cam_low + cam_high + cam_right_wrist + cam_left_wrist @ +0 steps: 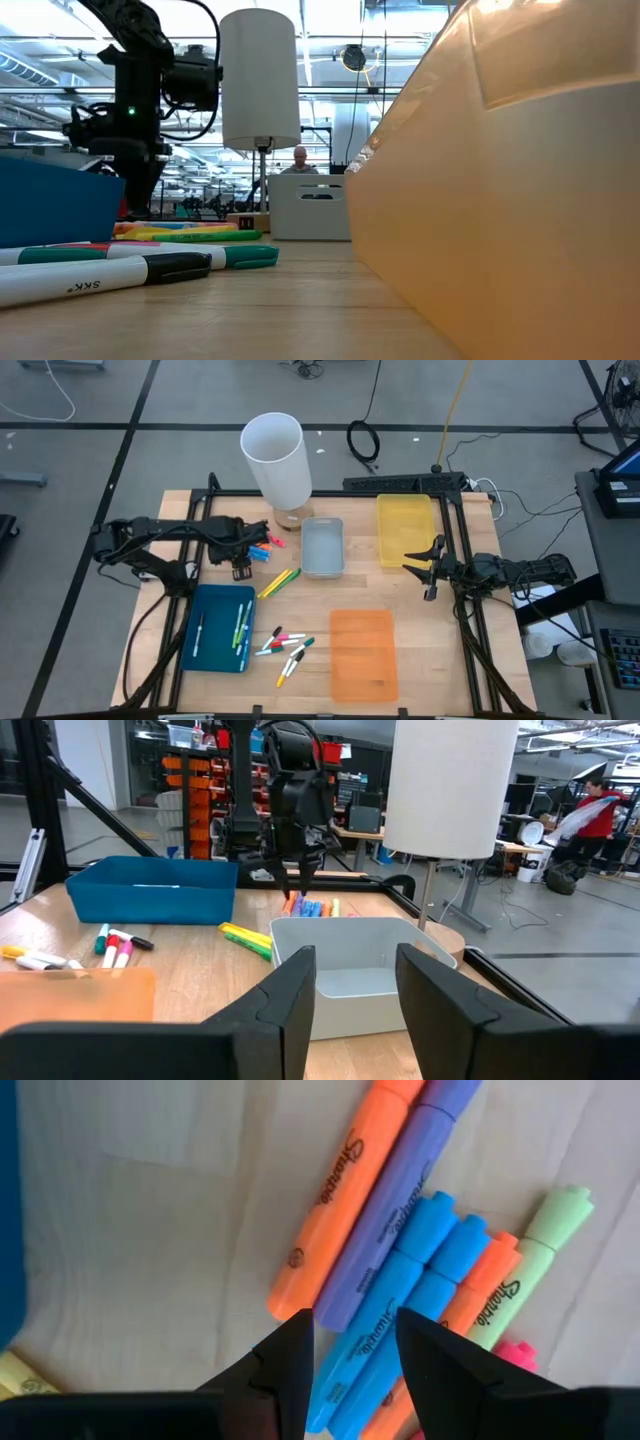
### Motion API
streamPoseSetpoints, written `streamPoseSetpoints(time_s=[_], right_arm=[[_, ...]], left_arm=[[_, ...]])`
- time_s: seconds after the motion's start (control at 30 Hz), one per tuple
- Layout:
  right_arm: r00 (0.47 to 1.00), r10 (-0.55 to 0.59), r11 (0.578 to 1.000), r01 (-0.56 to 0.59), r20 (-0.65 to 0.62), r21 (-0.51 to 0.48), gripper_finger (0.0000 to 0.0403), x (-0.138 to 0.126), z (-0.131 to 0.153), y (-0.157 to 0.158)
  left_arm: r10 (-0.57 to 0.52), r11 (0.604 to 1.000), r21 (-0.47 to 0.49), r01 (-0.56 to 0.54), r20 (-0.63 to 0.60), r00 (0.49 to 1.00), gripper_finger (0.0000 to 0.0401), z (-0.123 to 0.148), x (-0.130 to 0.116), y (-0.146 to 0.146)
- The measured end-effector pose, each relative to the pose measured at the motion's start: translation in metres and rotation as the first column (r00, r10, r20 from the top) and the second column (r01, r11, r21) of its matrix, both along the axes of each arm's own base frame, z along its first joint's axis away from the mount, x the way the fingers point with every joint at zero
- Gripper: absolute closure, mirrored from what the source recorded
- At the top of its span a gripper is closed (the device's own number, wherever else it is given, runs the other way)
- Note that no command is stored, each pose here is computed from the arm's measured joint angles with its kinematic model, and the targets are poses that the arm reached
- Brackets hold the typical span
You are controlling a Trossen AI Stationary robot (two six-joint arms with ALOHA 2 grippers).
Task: Pick & Place Markers
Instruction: Put the bottom large orange highlighter pen in the yellow bin
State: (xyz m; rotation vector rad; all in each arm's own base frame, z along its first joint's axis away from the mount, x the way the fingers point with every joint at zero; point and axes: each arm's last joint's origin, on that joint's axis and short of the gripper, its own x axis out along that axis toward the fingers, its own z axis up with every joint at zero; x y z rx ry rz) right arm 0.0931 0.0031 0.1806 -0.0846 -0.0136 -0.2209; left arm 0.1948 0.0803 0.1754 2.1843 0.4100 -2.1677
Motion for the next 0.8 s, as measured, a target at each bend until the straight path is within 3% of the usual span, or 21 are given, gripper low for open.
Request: streamPoseSetpoints(time_s=[0.23, 0.37, 0.63, 0.8], right_arm=[[1.0, 0.0, 1.0, 0.0, 0.0, 0.0, 0.0275, 0.0, 0.0, 0.0], [1.0, 0.0, 1.0, 0.0, 0.0, 0.0, 0.0275, 0.0, 0.0, 0.0], [1.0, 0.0, 1.0, 0.0, 0.0, 0.0, 0.0275, 0.0, 0.0, 0.0], [1.0, 0.0, 1.0, 0.0, 0.0, 0.0, 0.0275, 0.0, 0.0, 0.0]], left_arm=[[0.062, 0.992, -0.116, -0.056, 0.053, 0.997, 0.0254, -0.01, 0.009, 0.002], [0.066, 0.993, -0.095, -0.065, 0.0, 0.998, 0.0254, -0.013, 0.006, 0.002], [-0.045, 0.991, -0.122, 0.048, 0.03, 0.999, 0.0254, -0.012, 0.008, 0.002], [-0.045, 0.992, -0.118, 0.049, 0.038, 0.998, 0.0254, -0.012, 0.009, 0.002]])
